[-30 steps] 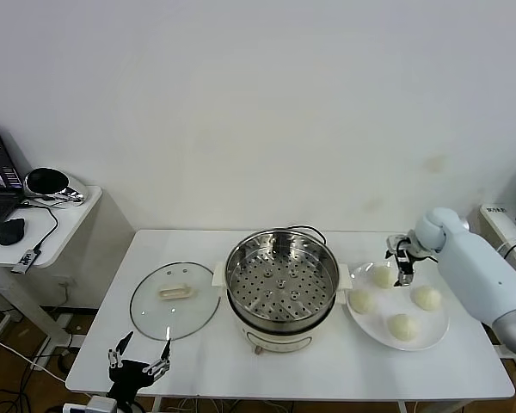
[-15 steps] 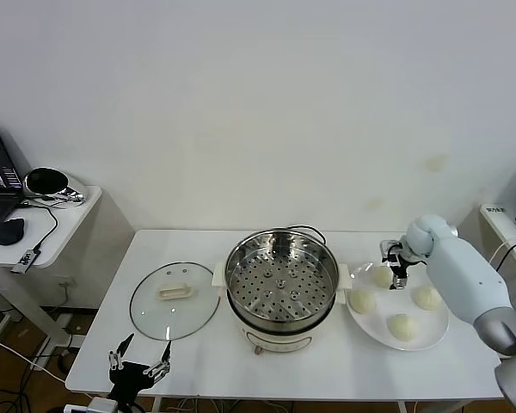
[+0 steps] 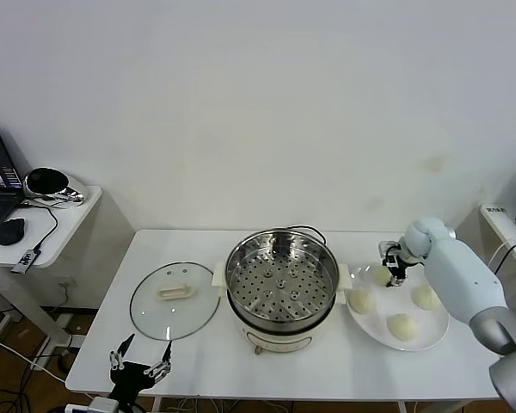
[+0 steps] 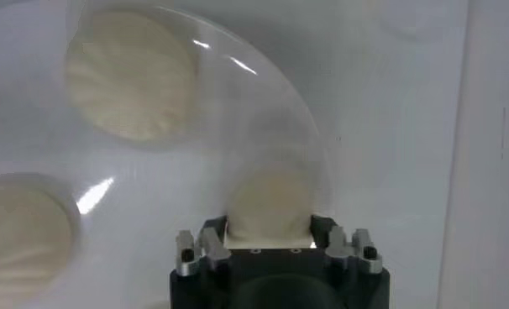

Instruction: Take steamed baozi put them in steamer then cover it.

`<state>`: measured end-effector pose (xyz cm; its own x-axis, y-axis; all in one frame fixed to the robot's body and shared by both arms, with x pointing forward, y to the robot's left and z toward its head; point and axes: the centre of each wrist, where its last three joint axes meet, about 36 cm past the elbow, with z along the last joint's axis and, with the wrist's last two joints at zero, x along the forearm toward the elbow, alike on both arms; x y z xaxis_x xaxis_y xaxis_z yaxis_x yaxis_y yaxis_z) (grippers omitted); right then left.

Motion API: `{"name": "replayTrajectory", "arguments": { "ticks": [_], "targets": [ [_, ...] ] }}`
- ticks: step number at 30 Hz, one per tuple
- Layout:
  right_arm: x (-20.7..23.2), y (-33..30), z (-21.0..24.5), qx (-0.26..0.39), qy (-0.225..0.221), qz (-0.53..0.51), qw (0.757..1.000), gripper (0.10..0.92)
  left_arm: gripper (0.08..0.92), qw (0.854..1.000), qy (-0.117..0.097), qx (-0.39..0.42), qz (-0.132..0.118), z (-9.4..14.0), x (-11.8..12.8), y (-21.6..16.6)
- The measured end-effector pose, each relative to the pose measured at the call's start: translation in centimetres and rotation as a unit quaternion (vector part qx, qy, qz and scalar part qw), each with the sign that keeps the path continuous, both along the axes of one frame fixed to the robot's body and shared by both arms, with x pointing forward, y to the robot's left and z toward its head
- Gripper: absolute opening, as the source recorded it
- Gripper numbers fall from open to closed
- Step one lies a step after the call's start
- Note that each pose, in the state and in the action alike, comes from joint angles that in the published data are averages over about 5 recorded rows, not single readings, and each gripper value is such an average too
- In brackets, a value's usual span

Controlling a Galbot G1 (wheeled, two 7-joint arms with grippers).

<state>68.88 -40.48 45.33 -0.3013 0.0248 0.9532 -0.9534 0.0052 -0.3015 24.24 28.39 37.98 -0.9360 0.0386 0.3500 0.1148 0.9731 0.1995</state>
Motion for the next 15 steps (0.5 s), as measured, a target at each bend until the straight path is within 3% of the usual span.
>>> {"name": "replayTrajectory", "arguments": {
  "ticks": [7,15],
  "targets": [
    [0.2,-0.3,3.6,0.010,-0.015,0.002,1.000,0.585,0.823,1.000,-0.001,0.000,-0.002,0.0,0.3,0.0],
    [1.5,3.2,12.5,0.037,-0.050,0.049,0.997,0.585,0.823,1.000,-0.005,-0.002,-0.005,0.0,0.6,-0.3]
  ]
}}
